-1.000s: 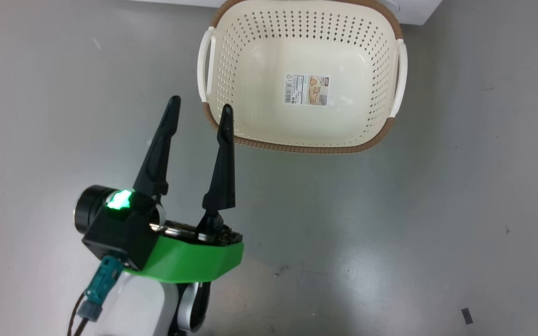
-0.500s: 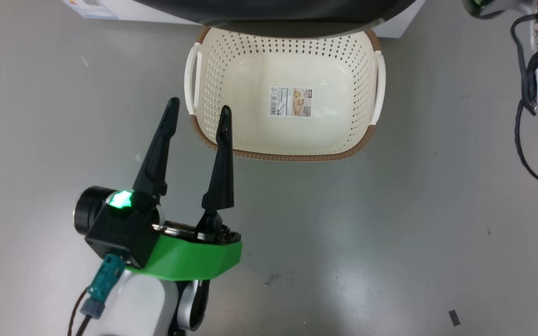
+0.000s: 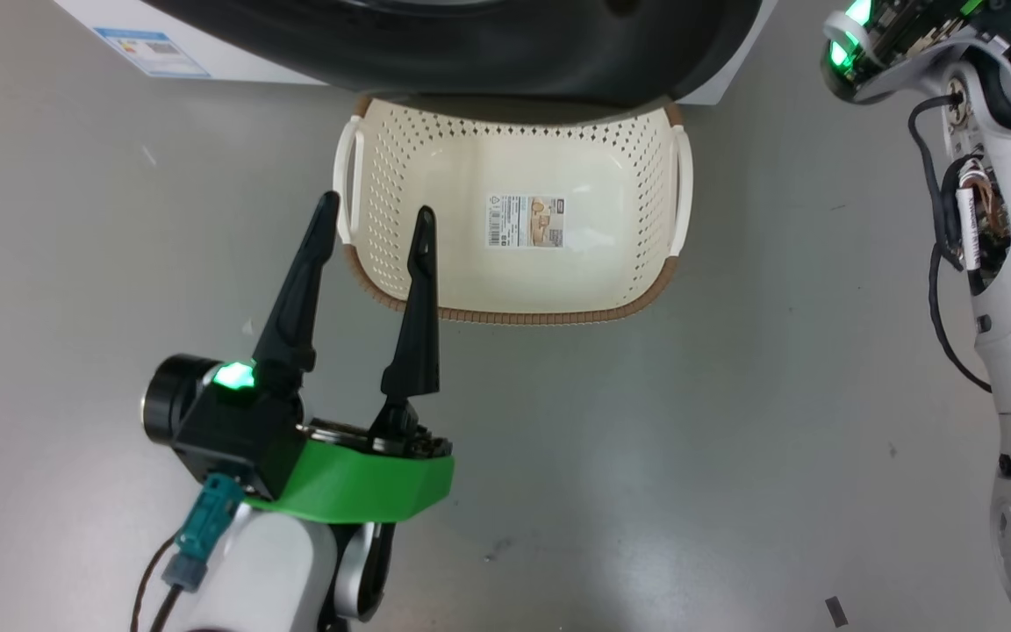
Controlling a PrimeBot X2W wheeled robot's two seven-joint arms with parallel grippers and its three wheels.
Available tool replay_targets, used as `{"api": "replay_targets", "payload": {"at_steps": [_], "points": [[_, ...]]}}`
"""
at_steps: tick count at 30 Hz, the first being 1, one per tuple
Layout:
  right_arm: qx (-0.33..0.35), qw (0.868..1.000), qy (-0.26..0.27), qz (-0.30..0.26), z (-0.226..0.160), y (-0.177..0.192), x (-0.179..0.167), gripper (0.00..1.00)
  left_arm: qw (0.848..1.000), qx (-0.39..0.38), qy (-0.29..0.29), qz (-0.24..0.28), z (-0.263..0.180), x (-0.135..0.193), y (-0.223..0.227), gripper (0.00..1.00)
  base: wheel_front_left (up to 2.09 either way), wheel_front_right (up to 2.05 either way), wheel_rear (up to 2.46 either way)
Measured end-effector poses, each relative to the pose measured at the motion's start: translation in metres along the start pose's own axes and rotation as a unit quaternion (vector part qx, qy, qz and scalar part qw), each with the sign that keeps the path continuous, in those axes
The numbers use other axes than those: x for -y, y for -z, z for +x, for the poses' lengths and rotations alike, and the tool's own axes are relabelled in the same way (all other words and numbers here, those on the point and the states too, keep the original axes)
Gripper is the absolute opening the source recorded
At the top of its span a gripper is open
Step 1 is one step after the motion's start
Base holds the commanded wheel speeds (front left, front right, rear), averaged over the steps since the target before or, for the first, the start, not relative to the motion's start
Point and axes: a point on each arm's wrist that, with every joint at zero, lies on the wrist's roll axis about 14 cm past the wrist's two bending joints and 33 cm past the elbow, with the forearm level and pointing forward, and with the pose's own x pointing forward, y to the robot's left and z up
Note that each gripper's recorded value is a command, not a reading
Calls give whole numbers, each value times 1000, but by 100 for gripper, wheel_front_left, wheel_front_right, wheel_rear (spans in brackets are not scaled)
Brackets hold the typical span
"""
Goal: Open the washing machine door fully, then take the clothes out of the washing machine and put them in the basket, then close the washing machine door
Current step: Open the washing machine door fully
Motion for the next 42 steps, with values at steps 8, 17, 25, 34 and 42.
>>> {"api": "replay_targets", "payload": {"at_steps": [8, 17, 25, 34, 42], "points": [[-12, 1000, 2, -2, -5, 12, -5, 0, 1000, 8, 4, 4, -2, 3, -9, 100, 0, 0, 0], [-41, 999, 11, -6, -12, 34, -7, 0, 1000, 10, 1, 4, -12, 3, -16, 100, 0, 0, 0], [-54, 998, 22, -5, -16, 47, -3, 0, 1000, 9, -3, 6, -17, 2, -19, 100, 0, 0, 0], [-55, 998, 28, -4, -19, 53, -3, 0, 1000, 12, -3, 7, -18, 2, -22, 100, 0, 0, 0], [14, 998, 36, -50, -21, 36, -8, 100, 1000, 11, 3, 0, -20, 5, -21, 100, 0, 0, 0]]}}
